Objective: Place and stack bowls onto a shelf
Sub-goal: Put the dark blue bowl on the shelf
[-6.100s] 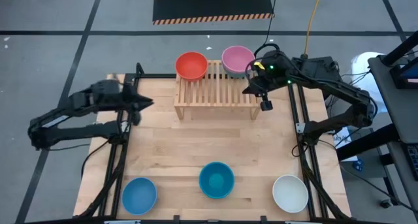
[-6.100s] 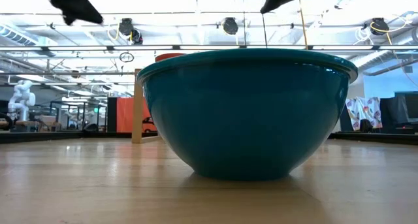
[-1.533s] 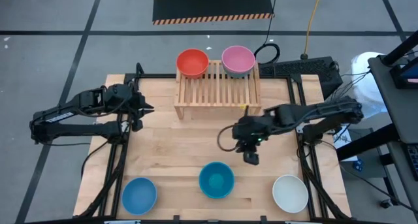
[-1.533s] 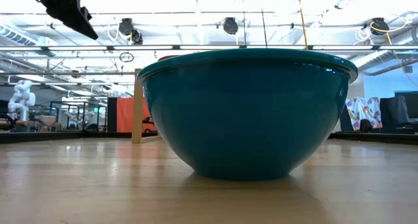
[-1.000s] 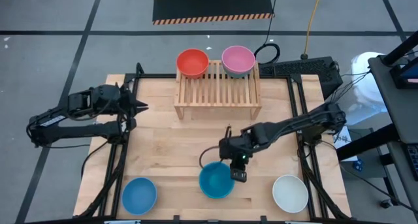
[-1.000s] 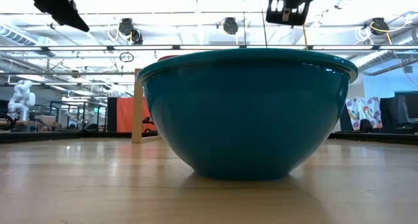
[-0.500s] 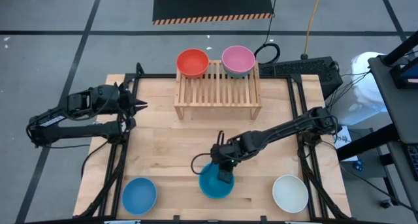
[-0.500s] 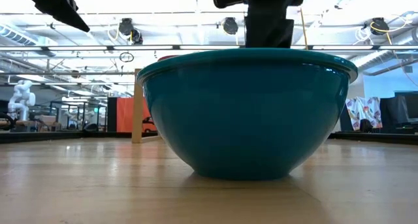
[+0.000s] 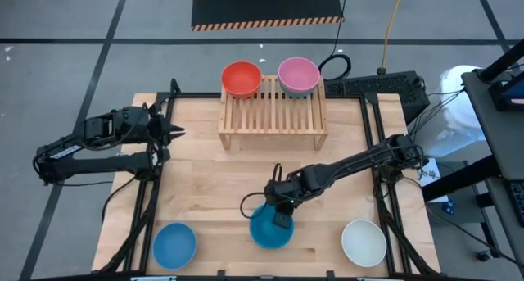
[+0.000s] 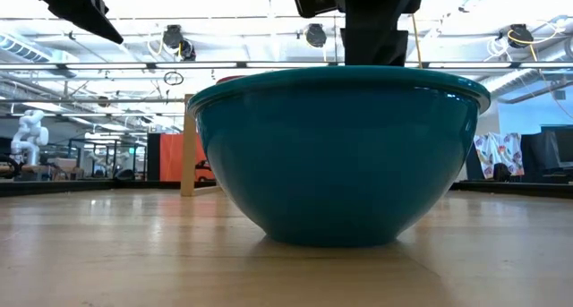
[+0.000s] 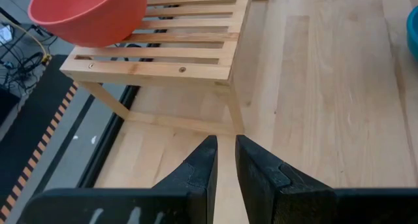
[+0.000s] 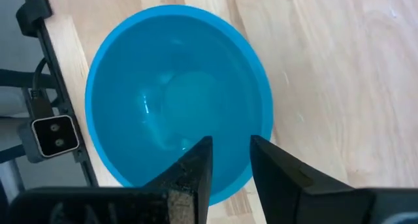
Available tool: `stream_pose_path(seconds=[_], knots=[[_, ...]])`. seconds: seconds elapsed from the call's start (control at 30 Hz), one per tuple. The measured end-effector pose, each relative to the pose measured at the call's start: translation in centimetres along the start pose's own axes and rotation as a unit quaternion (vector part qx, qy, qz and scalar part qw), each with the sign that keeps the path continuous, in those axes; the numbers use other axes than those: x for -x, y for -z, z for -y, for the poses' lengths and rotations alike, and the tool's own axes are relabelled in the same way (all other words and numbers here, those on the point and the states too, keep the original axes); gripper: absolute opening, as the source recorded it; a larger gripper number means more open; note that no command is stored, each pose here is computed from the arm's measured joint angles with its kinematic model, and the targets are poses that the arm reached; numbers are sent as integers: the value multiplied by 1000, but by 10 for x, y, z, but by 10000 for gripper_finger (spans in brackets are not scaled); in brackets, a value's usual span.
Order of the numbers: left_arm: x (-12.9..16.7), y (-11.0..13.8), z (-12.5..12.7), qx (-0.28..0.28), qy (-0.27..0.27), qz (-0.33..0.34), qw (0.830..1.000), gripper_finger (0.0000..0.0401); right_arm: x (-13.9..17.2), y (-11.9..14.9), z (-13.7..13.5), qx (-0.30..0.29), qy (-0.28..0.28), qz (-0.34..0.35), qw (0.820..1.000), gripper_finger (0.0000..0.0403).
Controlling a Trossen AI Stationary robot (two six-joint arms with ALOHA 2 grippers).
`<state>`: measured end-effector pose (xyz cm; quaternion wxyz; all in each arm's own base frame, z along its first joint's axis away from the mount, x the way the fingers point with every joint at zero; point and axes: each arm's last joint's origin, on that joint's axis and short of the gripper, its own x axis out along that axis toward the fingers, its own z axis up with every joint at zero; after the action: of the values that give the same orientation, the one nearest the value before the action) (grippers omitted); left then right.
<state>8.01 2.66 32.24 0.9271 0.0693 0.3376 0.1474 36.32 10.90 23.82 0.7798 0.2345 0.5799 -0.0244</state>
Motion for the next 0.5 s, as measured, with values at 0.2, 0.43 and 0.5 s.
stream_pose_path(seconds=[0.2,0.43,0.5], knots=[[0,0,0,-1,0,0,1000,62,-13,4,11,-16,7,-8,1000,98],[0,0,0,2,0,0,1000,62,-39,15,24,-26,-19,-13,999,98],[0,0,0,2,0,0,1000,62,-45,18,27,-25,-24,-8,999,98]])
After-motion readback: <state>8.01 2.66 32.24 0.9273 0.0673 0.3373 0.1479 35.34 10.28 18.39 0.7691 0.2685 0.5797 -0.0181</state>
